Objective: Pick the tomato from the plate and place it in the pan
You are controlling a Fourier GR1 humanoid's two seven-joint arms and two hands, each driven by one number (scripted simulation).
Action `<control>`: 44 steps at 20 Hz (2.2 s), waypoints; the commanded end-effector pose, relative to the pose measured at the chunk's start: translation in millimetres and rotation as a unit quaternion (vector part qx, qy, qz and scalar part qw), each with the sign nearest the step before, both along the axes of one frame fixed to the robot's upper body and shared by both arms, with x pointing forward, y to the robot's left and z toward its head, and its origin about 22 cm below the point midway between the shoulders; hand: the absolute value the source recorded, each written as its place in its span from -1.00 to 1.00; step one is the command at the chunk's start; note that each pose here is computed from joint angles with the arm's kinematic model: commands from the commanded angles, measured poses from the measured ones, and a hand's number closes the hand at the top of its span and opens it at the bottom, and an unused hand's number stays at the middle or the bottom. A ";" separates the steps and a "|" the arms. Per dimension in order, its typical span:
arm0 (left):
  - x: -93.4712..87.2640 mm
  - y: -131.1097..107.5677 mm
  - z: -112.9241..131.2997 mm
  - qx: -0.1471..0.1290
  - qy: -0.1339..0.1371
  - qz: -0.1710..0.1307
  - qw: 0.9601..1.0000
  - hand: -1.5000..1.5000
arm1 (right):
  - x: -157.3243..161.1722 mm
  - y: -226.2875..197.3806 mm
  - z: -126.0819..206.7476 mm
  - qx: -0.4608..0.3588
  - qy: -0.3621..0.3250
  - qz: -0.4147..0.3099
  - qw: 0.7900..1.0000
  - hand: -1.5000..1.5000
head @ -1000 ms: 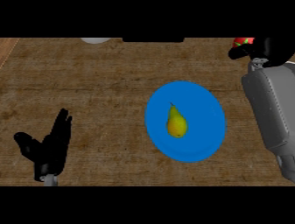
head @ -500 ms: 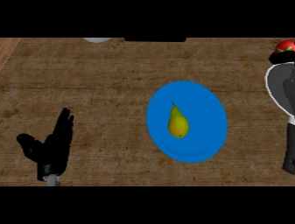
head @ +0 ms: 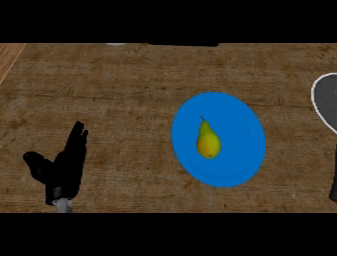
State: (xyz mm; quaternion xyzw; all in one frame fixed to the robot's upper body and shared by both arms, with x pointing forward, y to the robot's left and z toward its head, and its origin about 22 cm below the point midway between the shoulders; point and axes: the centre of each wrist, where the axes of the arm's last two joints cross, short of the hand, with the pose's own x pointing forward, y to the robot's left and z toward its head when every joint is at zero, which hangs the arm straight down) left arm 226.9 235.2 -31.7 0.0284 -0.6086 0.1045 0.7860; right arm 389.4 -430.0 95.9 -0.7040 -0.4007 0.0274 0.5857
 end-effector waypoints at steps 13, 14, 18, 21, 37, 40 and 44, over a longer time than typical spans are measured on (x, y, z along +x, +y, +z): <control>3.2 -2.4 -4.5 -0.013 0.019 -0.020 1.000 0.00 | -36.6 -47.8 -23.3 0.082 -0.021 0.021 0.996 -1.00; -1.6 -3.4 -3.3 -0.014 0.024 -0.014 1.000 0.00 | -29.0 -45.1 -11.0 0.100 -0.060 0.036 0.993 -1.00; -0.1 7.8 -4.4 -0.010 0.032 0.002 0.999 0.00 | -25.6 -50.1 8.0 0.166 -0.176 0.070 0.968 -1.00; -1.0 -1.0 -7.0 -0.010 0.031 0.000 0.999 0.00 | -33.4 -54.9 -2.6 0.217 -0.229 0.077 0.946 -1.00; -6.5 0.7 -12.5 -0.003 0.040 0.026 0.999 0.00 | -112.6 -106.3 -47.7 0.327 -0.301 0.247 0.861 -1.00; -9.0 21.0 -16.6 -0.014 0.044 0.020 0.999 0.00 | -113.5 -94.1 -61.3 0.319 -0.304 0.247 0.863 -1.00; -4.7 4.2 6.6 -0.004 0.040 0.026 0.999 0.00 | -126.2 -83.4 -73.5 0.328 -0.308 0.211 0.868 -1.00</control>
